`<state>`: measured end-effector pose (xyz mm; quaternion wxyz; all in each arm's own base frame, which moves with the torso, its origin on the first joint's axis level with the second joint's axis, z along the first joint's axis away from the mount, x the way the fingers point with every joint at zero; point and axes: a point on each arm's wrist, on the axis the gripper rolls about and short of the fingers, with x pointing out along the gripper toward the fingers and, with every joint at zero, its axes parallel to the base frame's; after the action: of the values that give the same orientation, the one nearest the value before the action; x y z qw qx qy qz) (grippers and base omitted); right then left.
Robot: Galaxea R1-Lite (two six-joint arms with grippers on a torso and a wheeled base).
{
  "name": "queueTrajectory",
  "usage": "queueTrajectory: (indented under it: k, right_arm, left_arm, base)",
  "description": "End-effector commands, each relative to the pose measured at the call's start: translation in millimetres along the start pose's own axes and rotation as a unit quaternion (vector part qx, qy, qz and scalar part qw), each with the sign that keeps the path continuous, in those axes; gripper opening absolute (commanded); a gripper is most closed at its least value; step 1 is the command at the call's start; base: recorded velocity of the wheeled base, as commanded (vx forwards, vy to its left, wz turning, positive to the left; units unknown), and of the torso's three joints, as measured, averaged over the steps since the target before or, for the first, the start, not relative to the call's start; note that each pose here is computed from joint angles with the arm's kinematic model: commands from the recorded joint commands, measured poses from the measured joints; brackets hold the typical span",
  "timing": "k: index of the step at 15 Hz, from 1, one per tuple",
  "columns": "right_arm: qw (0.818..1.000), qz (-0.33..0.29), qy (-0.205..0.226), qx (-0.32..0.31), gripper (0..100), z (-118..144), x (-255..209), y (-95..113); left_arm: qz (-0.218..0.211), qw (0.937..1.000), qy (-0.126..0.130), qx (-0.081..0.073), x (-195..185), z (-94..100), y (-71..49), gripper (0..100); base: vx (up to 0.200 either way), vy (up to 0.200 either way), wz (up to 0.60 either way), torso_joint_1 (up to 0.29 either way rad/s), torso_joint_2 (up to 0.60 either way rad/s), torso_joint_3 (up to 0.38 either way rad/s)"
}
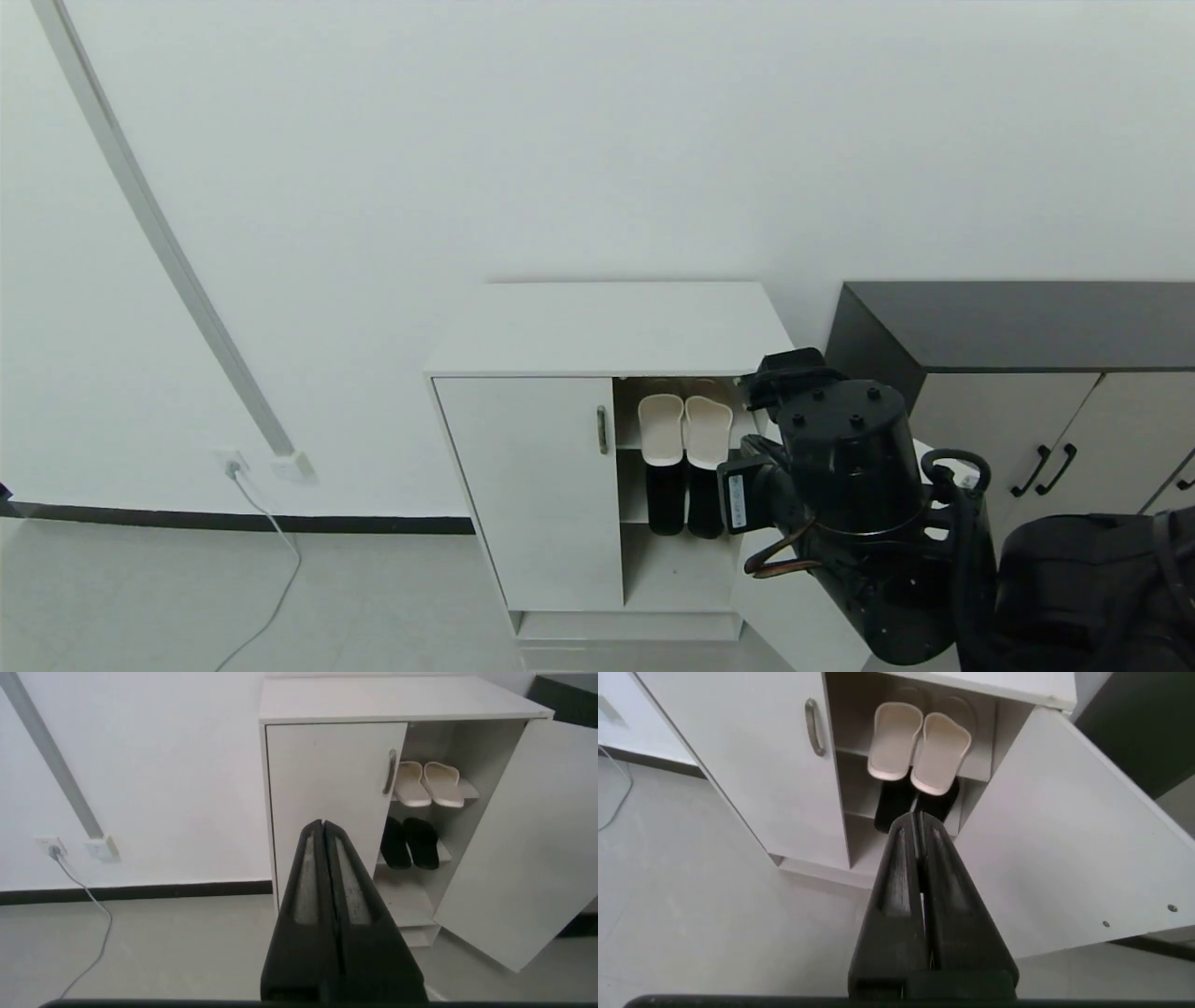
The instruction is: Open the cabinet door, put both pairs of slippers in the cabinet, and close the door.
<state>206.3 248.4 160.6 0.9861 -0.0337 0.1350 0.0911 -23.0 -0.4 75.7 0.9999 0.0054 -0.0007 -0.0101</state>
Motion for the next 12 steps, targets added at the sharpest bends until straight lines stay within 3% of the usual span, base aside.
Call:
queueTrajectory:
  k: [1, 3, 10, 12]
  right_arm:
    - [1.0, 0.001, 0.003, -0.003, 0, -2.5, 0.0, 0.3]
    - [1.0, 0.008, 0.006, -0.004, 0, -3.8, -0.8, -0.3]
    - [1.0, 0.008, 0.003, -0.001, 0, -5.2, 0.5, -0.1]
    - [1.0, 0.003, 0.002, 0.002, 0, -3.9, 2.4, -2.8]
  left_arm:
    - [0.0, 1.0, 0.001, 0.0, 0.1, 0.0, 0.0, 0]
    - [0.0, 1.0, 0.001, 0.0, 0.1, 0.0, 0.0, 0]
    - [0.0, 1.0, 0.001, 0.0, 0.1, 0.0, 0.0, 0]
    - [0.0, 1.0, 0.001, 0.0, 0.1, 0.0, 0.0, 0]
  base:
    - [0.0, 0.0, 0.0, 0.027, -0.05, -0.022]
    - [0.0, 0.0, 0.0, 0.0, 0.0, 0.0]
    - [0.0, 0.0, -0.6, 0.006, 0.0, 0.002]
    - [0.0, 0.0, 0.0, 0.0, 0.0, 0.0]
